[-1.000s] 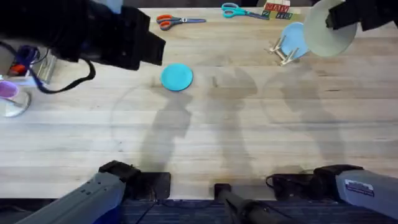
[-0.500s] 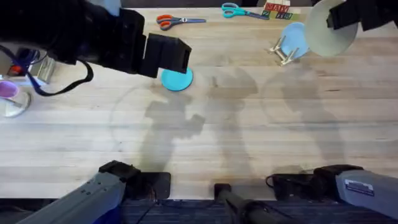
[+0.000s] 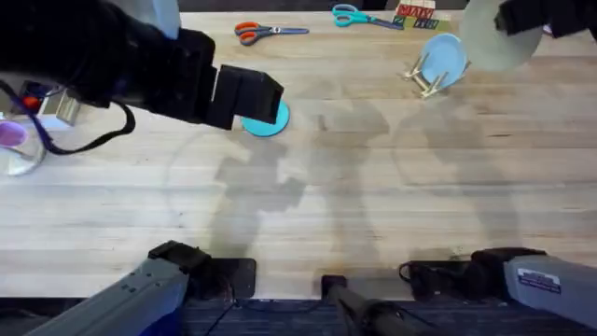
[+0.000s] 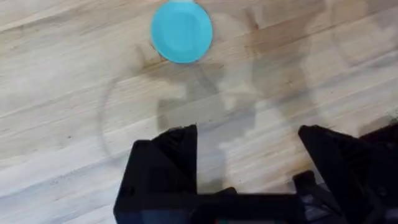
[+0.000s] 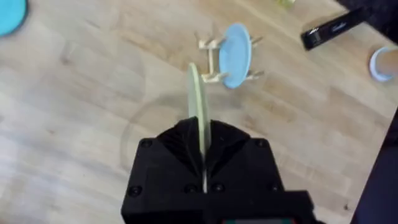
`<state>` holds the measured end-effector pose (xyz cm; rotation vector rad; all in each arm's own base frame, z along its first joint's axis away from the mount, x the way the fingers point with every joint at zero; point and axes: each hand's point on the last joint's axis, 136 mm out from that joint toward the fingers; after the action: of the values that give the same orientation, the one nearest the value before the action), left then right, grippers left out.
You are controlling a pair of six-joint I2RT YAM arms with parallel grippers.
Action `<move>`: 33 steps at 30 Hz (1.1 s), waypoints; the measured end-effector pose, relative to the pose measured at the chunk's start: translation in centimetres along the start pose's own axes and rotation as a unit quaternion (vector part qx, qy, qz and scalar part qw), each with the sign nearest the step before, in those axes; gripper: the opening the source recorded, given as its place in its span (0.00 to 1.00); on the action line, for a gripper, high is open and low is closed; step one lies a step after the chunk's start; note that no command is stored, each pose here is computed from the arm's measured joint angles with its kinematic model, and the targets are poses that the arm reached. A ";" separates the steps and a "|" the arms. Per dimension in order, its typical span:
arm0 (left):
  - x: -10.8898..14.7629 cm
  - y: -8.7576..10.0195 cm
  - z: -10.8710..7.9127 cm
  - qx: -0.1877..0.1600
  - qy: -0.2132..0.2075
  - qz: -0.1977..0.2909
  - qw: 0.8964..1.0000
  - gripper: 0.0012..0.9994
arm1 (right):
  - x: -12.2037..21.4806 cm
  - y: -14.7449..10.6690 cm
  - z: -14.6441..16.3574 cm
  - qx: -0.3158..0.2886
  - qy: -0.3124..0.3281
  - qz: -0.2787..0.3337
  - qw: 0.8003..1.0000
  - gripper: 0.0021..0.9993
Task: Pick up the plates from the table one by one and place each into a slot on the dish rack.
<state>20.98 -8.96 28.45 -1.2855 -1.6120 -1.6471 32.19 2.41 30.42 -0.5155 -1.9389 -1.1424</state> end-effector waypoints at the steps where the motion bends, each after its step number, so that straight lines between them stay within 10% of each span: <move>1: 0.0 0.1 0.0 0.000 0.000 -0.001 1.000 0.99 | 0.0 0.2 -0.3 0.000 0.000 -0.007 1.000 0.03; 33: 0.0 0.2 0.0 0.000 0.000 -0.004 1.000 0.99 | -3.6 1.3 -2.2 -0.010 0.033 -0.023 0.999 0.03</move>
<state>21.14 -9.01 28.54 -1.2817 -1.6188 -1.6524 36.18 1.34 28.75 -0.4410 -1.8919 -1.1943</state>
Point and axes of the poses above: each hand's point on the last joint's axis, 136 mm out from that joint toward the fingers, its own x axis back along the fingers, its own z axis along the line the jaws close on, y = z × x, and after that the axes turned 2 degrees about x, right-handed
